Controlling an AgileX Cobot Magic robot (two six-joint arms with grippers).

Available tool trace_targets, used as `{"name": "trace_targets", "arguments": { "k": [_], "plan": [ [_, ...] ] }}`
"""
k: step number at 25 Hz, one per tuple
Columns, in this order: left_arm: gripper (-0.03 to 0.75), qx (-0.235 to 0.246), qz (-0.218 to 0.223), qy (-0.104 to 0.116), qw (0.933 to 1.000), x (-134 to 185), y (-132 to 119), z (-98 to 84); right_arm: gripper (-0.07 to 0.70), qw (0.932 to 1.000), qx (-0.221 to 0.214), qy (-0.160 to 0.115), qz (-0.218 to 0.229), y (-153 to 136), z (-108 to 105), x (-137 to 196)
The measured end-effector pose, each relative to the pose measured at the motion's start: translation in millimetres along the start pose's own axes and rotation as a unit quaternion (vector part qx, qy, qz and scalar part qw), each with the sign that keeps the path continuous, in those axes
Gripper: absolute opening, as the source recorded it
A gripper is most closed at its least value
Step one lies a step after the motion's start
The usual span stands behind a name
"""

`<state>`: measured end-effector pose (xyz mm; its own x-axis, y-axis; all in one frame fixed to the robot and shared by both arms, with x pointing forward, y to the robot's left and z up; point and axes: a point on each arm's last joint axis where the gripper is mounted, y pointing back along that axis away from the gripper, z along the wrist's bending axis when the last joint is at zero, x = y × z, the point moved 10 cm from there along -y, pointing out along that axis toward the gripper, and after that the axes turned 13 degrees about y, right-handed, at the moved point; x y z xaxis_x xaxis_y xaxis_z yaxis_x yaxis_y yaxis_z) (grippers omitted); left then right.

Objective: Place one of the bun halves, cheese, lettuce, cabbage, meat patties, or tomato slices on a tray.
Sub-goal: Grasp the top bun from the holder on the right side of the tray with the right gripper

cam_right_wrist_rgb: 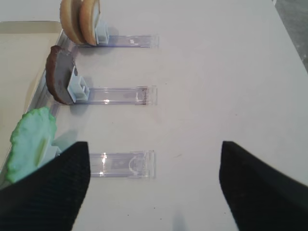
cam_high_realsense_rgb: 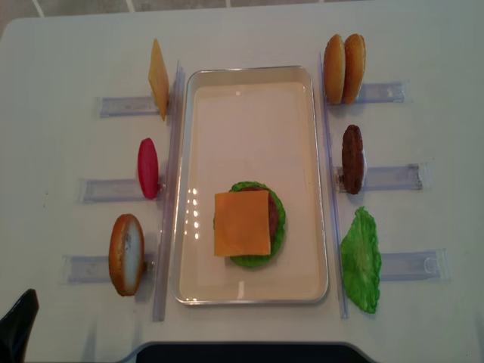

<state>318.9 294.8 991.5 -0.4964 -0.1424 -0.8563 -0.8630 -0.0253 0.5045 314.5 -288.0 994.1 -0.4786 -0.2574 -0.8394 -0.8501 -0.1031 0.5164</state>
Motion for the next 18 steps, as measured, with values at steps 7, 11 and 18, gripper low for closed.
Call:
{"name": "trace_targets", "arguments": {
  "k": [7,11,18],
  "plan": [
    [0.639,0.000,0.000,0.000,1.0000,0.0,0.0,0.0,0.555,1.0000,0.000,0.000,0.000,0.0,0.0,0.0],
    [0.639,0.000,0.000,0.001,1.0000,0.0,0.0,0.1,0.555,1.0000,0.001,0.000,0.000,0.0,-0.2,0.0],
    [0.642,-0.004,0.000,0.006,1.0000,-0.1,0.0,1.5,0.555,0.9990,-0.008,-0.006,0.044,-6.6,-0.9,-2.1]
  ]
}}
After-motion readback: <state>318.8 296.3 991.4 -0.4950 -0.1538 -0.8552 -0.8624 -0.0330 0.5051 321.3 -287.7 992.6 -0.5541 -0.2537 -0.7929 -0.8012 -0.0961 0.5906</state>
